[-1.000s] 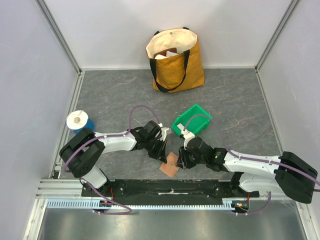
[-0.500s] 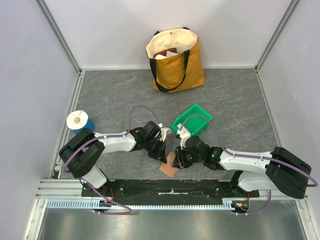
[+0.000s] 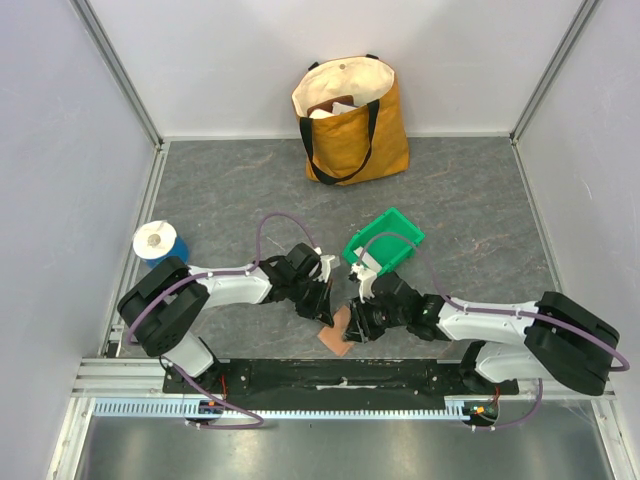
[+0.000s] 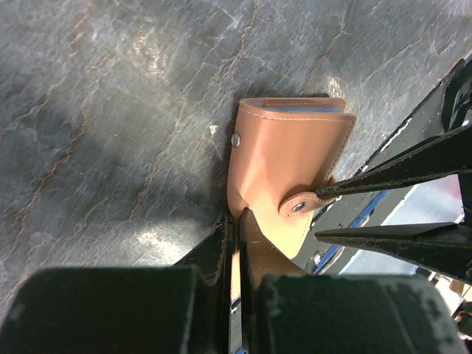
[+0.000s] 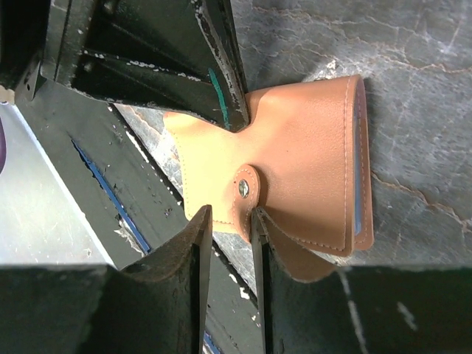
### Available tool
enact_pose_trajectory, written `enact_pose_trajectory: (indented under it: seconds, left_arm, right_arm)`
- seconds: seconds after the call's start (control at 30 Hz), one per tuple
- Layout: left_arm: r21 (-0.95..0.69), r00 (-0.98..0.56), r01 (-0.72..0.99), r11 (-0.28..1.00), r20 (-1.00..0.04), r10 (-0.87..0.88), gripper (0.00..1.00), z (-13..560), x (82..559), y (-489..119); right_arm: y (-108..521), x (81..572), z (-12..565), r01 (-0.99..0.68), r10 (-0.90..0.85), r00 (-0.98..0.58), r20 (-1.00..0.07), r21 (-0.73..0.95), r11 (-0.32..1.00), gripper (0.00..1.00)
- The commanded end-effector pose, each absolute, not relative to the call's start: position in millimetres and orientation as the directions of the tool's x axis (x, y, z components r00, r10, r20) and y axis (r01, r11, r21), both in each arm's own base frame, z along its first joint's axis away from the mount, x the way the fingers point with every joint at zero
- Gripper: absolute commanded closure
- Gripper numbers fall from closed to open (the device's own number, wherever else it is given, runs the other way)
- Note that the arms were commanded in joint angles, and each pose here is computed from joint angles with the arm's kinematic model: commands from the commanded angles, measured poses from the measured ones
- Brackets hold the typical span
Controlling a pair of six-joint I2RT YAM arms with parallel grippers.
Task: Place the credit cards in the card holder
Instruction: Open the card holder at the center of the board.
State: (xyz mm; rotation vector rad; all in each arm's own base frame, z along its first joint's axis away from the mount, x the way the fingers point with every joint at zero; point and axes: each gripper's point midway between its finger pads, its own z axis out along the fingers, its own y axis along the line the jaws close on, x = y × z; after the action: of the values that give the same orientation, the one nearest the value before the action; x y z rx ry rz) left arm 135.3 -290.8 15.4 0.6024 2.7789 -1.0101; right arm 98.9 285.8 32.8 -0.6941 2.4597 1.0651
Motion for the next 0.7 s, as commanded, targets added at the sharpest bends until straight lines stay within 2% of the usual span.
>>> enact_pose_trajectory:
  seconds: [0.0, 0.07, 0.23, 0.43, 0.67]
  left_arm:
    - [-0.506, -0.936, 0.344, 0.791, -0.253, 0.245, 0.98, -5.5, 146.8, -277.9]
    - [-0.503, -0.937, 0.34, 0.794, -0.259, 0.237, 0.98, -4.2, 148.5, -277.9]
    - [-0.468, -0.947, 0.292, 0.834, -0.262, 0.185, 0.98, -6.9, 155.0, -271.9]
    - [-0.362, -0.974, 0.133, 0.923, -0.219, 0.054, 0.98, -23.5, 169.4, -246.2]
    - [-0.324, -0.976, 0.061, 0.944, -0.216, -0.01, 0.98, -28.7, 181.1, -227.4]
  right_arm:
    - [283.9, 74.9, 16.4, -0.555, -0.367, -0.831, -0.418, 0.597, 0.579, 0.67]
    - [286.0, 75.6, 14.6, -0.553, -0.366, -0.833, -0.415, 0.597, 0.581, 0.73]
    - [297.1, 70.4, 25.3, -0.604, -0.392, -0.797, -0.46, 0.613, 0.509, 1.0]
    - [299.4, 45.8, 46.8, -0.637, -0.427, -0.763, -0.486, 0.678, 0.366, 1.0]
    - [284.7, 31.8, 36.8, -0.61, -0.465, -0.777, -0.423, 0.688, 0.393, 1.0]
